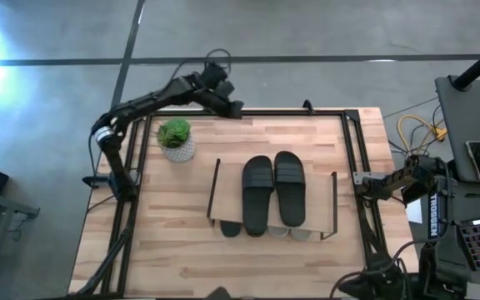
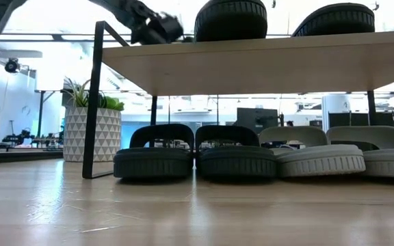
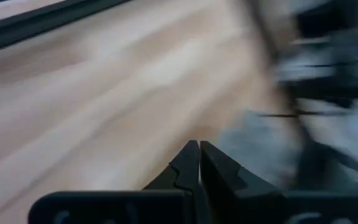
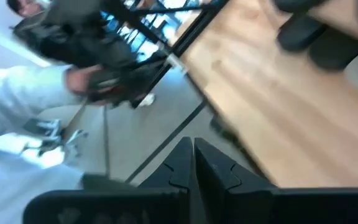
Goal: Pick and place slides into the shelf
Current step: Return to Home Position
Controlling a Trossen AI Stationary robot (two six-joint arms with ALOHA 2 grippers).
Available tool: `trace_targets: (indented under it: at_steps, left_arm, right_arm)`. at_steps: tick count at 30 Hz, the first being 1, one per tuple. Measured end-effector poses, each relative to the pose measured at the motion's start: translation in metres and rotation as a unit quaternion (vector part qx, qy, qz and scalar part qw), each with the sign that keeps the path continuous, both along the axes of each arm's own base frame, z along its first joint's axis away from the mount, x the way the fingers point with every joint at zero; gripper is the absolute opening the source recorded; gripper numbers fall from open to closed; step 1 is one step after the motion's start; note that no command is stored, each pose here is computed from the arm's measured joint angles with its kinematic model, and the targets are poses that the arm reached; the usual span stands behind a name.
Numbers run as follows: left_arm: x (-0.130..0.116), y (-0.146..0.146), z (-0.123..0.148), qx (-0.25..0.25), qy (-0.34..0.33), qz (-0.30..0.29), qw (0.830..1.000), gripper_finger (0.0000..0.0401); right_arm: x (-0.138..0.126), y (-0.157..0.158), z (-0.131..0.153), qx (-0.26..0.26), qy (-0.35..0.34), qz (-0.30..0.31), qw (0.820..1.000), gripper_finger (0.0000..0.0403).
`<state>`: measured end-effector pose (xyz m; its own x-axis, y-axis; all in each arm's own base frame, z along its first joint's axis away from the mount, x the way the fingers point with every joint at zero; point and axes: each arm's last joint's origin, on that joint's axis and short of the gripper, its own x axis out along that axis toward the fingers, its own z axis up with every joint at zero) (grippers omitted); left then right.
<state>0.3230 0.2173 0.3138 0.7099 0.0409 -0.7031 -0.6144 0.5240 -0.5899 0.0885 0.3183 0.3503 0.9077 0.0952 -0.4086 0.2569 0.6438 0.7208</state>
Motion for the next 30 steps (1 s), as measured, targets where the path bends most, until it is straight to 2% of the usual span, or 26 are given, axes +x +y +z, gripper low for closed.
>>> trace_targets:
  at_steps: [3,7,12,14,17,19,21,23,26,29,30]
  left_arm:
    - [0.003,-0.016,0.029,0.005,-0.106,-0.071,0.992,0.0]
    - [0.007,-0.064,0.066,0.054,-0.198,-0.137,0.969,0.0]
    - [-0.001,-0.147,0.118,0.093,-0.334,-0.217,0.912,0.0]
    - [-0.01,-0.178,0.134,0.099,-0.397,-0.245,0.879,0.0]
    - [-0.023,-0.216,0.148,0.103,-0.458,-0.275,0.839,0.0]
    - [-0.03,-0.236,0.147,0.09,-0.466,-0.289,0.832,0.0]
    - [-0.031,-0.252,0.142,0.075,-0.47,-0.295,0.829,0.0]
    - [-0.03,-0.268,0.132,0.066,-0.47,-0.301,0.827,0.0]
    - [-0.029,-0.289,0.124,0.059,-0.498,-0.309,0.808,0.0]
    - [-0.032,-0.307,0.116,0.052,-0.52,-0.331,0.786,0.0]
    - [-0.032,-0.31,0.112,0.049,-0.514,-0.334,0.789,0.0]
  right_arm:
    - [0.01,-0.007,-0.002,-0.024,-0.004,-0.023,0.999,0.0011]
    - [0.03,-0.011,-0.003,-0.04,-0.007,-0.041,0.998,0.0011]
    - [0.052,-0.011,0.004,-0.047,-0.018,-0.034,0.998,0.0011]
    - [0.063,-0.013,0.009,-0.044,-0.01,-0.013,0.999,0.0011]
    - [0.087,-0.021,0.021,-0.034,-0.005,0.041,0.999,0.0011]
    - [0.106,-0.025,0.031,-0.043,-0.036,0.097,0.994,0.0011]
    - [0.125,-0.031,0.044,-0.055,-0.094,0.171,0.979,0.0011]
    - [0.14,-0.042,0.055,-0.074,-0.167,0.242,0.953,0.0011]
    - [0.159,-0.067,0.064,-0.096,-0.245,0.318,0.911,0.0011]
    - [0.179,-0.098,0.052,-0.107,-0.249,0.341,0.9,0.0011]
    - [0.184,-0.109,0.045,-0.108,-0.239,0.347,0.9,0.0011]
